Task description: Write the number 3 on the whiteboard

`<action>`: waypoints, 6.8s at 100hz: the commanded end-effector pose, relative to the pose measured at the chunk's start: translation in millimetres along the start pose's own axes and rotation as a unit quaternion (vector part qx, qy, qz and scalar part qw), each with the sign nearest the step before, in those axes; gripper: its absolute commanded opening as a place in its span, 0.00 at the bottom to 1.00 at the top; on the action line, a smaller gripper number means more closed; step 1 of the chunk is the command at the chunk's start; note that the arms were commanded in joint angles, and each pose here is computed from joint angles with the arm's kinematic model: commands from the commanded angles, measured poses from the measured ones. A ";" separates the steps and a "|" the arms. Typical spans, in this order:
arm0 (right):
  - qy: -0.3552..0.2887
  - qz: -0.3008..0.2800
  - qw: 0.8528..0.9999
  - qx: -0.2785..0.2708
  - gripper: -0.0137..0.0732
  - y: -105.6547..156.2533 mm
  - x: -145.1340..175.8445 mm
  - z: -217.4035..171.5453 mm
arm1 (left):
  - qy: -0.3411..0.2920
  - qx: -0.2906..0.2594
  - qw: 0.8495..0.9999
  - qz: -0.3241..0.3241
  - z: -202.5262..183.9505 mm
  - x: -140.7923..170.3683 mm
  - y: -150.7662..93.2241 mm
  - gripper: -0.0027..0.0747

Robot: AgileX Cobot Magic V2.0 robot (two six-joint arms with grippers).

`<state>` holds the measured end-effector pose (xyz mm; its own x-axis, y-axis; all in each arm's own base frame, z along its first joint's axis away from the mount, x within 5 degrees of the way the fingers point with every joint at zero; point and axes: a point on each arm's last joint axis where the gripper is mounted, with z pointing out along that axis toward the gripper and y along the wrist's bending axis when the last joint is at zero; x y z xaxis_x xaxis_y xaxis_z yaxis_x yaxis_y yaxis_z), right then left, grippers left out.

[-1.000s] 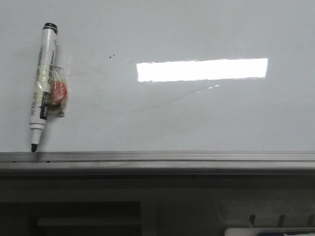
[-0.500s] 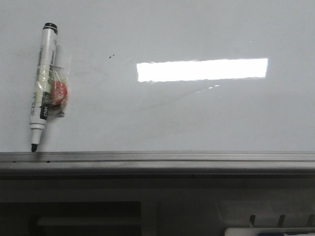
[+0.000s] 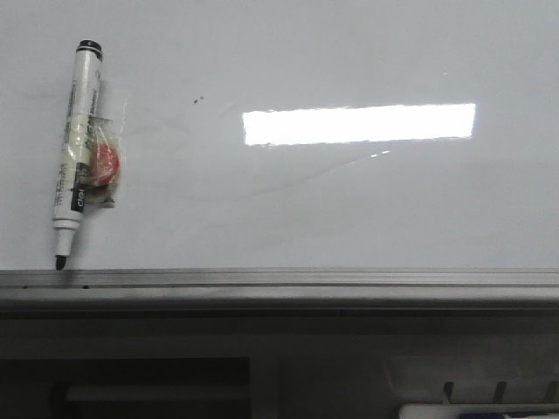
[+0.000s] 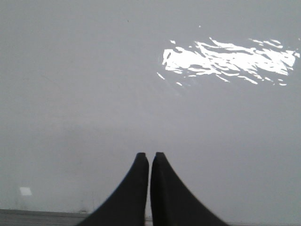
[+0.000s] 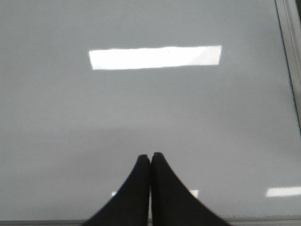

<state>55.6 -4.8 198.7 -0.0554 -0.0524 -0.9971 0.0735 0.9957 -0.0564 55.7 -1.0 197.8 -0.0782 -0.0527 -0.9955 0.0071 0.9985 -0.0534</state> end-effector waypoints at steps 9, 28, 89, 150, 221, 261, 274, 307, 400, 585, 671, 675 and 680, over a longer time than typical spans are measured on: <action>-0.035 0.014 0.999 -0.002 0.11 0.9 1.8 0.3 | -0.061 0.000 0.998 -0.008 -1.7 -7.6 0.3 0.01; -0.021 0.071 0.997 -0.008 0.11 1.4 -0.6 0.4 | -0.089 0.005 0.995 -0.051 -4.1 -18.4 -0.3 0.01; 0.146 0.068 0.985 -0.064 0.11 10.1 -45.5 29.5 | 0.014 0.006 1.000 -0.009 6.2 -78.8 -5.3 0.01; 0.172 0.066 0.981 -0.063 0.11 10.8 -44.2 34.5 | -0.021 0.043 0.998 0.043 14.5 -86.2 -11.2 0.59; 0.165 0.066 0.982 -0.063 0.11 10.7 -45.4 34.9 | 0.097 0.326 0.940 -0.026 46.5 -61.7 -95.1 0.59; 0.165 0.066 0.982 -0.063 0.11 10.7 -45.4 34.9 | 0.151 0.316 0.936 -0.030 70.1 -39.6 -127.6 0.59; 0.165 0.066 0.982 -0.063 0.11 10.7 -45.4 34.9 | 0.156 0.304 0.939 -0.037 78.2 -37.3 -134.5 0.59; 0.165 0.066 0.982 -0.063 0.11 10.7 -45.4 34.9 | 0.206 0.259 0.941 -0.071 88.7 -20.3 -137.5 0.33; 0.149 -0.108 0.916 -0.356 0.49 78.0 -99.9 35.1 | 0.107 0.397 0.895 0.173 72.3 -30.5 -146.7 0.01; 0.085 -0.179 0.837 -0.510 0.09 201.8 -154.2 53.4 | -0.021 0.442 0.855 0.270 56.9 -52.1 -144.7 0.59; 0.096 -0.210 0.875 -0.424 0.09 202.7 -210.6 111.3 | -0.043 0.411 0.897 0.157 41.3 -80.3 -122.3 0.55; 0.098 -0.213 0.875 -0.424 0.09 203.8 -209.3 112.3 | -0.041 0.411 0.897 0.158 41.3 -79.9 -122.3 0.55; 0.101 -0.215 0.874 -0.424 0.09 205.4 -207.4 113.7 | -0.041 0.411 0.897 0.158 41.3 -79.9 -122.3 0.55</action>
<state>193.4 203.4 367.3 -0.1456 -0.5673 -0.8105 -0.7826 0.5673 -0.2565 101.0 -117.9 265.2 0.0838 0.2801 -0.9563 0.7641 0.5980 0.2421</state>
